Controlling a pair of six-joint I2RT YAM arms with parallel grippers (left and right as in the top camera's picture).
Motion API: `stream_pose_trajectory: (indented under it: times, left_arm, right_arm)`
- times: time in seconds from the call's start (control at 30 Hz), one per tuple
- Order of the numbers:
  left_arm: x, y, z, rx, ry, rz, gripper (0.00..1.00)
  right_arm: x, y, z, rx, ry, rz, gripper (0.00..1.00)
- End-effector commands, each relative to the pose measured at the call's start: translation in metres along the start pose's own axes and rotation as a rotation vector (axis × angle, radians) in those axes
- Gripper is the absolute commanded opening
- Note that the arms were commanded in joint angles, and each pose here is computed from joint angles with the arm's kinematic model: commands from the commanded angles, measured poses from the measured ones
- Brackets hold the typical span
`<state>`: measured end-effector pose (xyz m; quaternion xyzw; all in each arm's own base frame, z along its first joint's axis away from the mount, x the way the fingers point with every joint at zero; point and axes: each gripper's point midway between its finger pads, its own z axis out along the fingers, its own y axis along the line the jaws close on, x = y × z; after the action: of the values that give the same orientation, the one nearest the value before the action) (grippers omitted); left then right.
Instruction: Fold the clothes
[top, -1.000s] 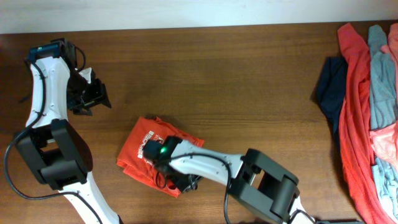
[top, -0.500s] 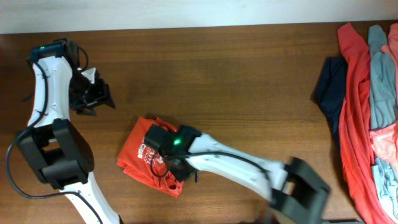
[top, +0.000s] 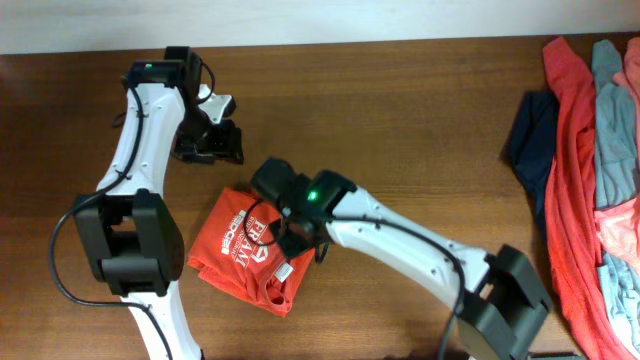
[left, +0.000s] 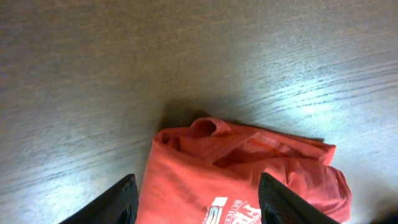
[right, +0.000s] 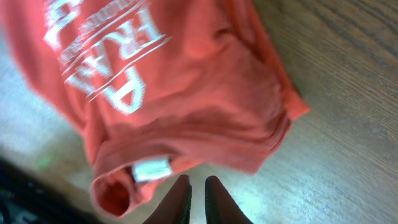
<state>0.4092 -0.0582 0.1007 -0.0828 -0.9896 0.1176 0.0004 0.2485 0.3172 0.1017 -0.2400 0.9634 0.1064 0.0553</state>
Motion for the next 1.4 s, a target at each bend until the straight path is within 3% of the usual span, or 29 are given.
stream_pose_trajectory:
  times: [0.0, 0.47, 0.57, 0.73, 0.9, 1.17, 1.37]
  left_arm:
    - [0.008, 0.000, 0.013, -0.003, 0.029, 0.031, 0.62]
    - [0.061, 0.002, 0.070, 0.017, 0.202, 0.005, 0.60]
    - [0.083, 0.007, 0.083, -0.005, 0.273, -0.038, 0.53]
    - [0.116, 0.029, 0.096, -0.142, 0.368, -0.155, 0.46]
    - [0.133, 0.032, 0.100, -0.175, 0.413, -0.238, 0.44]
    - [0.134, 0.027, 0.101, -0.167, 0.411, -0.332, 0.44]
    - [0.117, 0.018, 0.091, -0.115, 0.327, -0.328, 0.46]
  right_arm:
    - [0.000, 0.006, 0.014, -0.082, 0.049, -0.005, 0.14]
    - [0.023, -0.008, 0.092, -0.052, 0.248, 0.037, 0.14]
    - [0.025, -0.029, 0.100, 0.035, 0.257, 0.046, 0.14]
    - [0.011, -0.067, 0.098, 0.177, 0.205, -0.007, 0.17]
    - [-0.004, -0.101, 0.094, 0.227, 0.173, -0.044, 0.21]
    - [-0.025, -0.139, 0.085, 0.216, 0.130, -0.041, 0.26]
    - [-0.041, -0.136, 0.038, 0.211, 0.110, -0.045, 0.29]
